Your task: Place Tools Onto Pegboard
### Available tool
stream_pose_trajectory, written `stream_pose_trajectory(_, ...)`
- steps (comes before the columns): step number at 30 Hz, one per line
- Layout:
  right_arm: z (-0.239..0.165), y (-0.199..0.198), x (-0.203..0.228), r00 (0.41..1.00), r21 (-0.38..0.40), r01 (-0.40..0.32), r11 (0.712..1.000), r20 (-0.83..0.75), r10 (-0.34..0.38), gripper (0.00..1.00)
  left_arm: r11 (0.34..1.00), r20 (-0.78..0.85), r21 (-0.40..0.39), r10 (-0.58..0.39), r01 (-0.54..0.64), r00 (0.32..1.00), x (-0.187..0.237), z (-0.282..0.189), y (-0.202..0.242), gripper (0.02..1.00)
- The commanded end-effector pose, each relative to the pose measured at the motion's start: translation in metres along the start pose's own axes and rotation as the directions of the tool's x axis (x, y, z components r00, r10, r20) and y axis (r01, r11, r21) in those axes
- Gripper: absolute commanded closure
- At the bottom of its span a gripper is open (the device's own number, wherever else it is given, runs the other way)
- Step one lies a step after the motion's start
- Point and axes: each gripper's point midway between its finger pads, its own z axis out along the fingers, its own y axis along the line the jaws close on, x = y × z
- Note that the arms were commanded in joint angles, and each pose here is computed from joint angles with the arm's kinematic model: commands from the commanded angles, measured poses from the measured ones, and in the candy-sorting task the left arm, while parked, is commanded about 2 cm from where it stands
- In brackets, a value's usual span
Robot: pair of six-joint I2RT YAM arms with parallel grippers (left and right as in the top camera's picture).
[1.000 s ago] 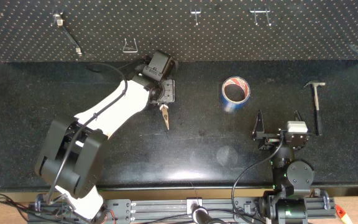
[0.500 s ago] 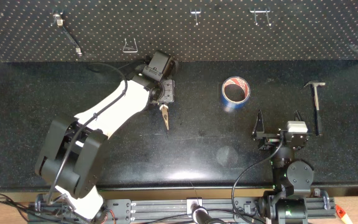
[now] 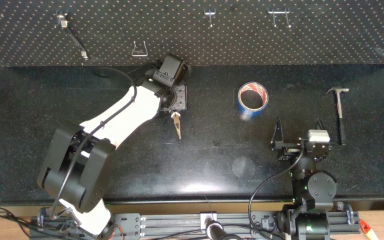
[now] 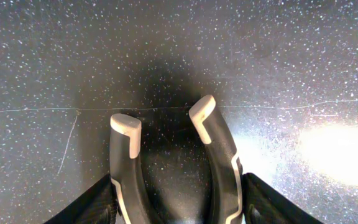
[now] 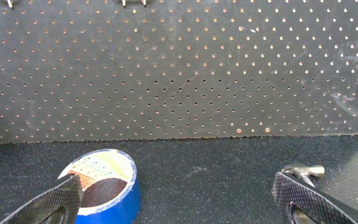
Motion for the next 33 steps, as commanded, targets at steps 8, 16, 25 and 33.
stream_pose_trajectory(8,0.000,0.000,0.000,1.000,-0.001,0.014,1.000,0.003,-0.014,0.001,1.000,-0.006,0.020,-0.023,0.023,1.000,-0.003,0.003,-0.005,0.895)
stream_pose_trajectory(16,0.000,0.000,0.000,1.000,-0.001,0.014,1.000,0.003,-0.014,0.003,0.999,0.034,0.037,-0.024,0.023,0.999,-0.011,-0.012,-0.008,0.989)
stream_pose_trajectory(25,0.000,0.000,0.000,1.000,-0.001,0.014,1.000,0.003,-0.014,0.001,0.998,0.181,0.041,0.042,-0.050,0.983,-0.035,-0.062,-0.012,0.991)
stream_pose_trajectory(33,0.000,0.000,0.000,1.000,-0.001,0.014,1.000,0.003,-0.014,0.001,0.989,0.325,0.089,0.086,-0.121,0.942,-0.052,-0.125,-0.020,0.991)
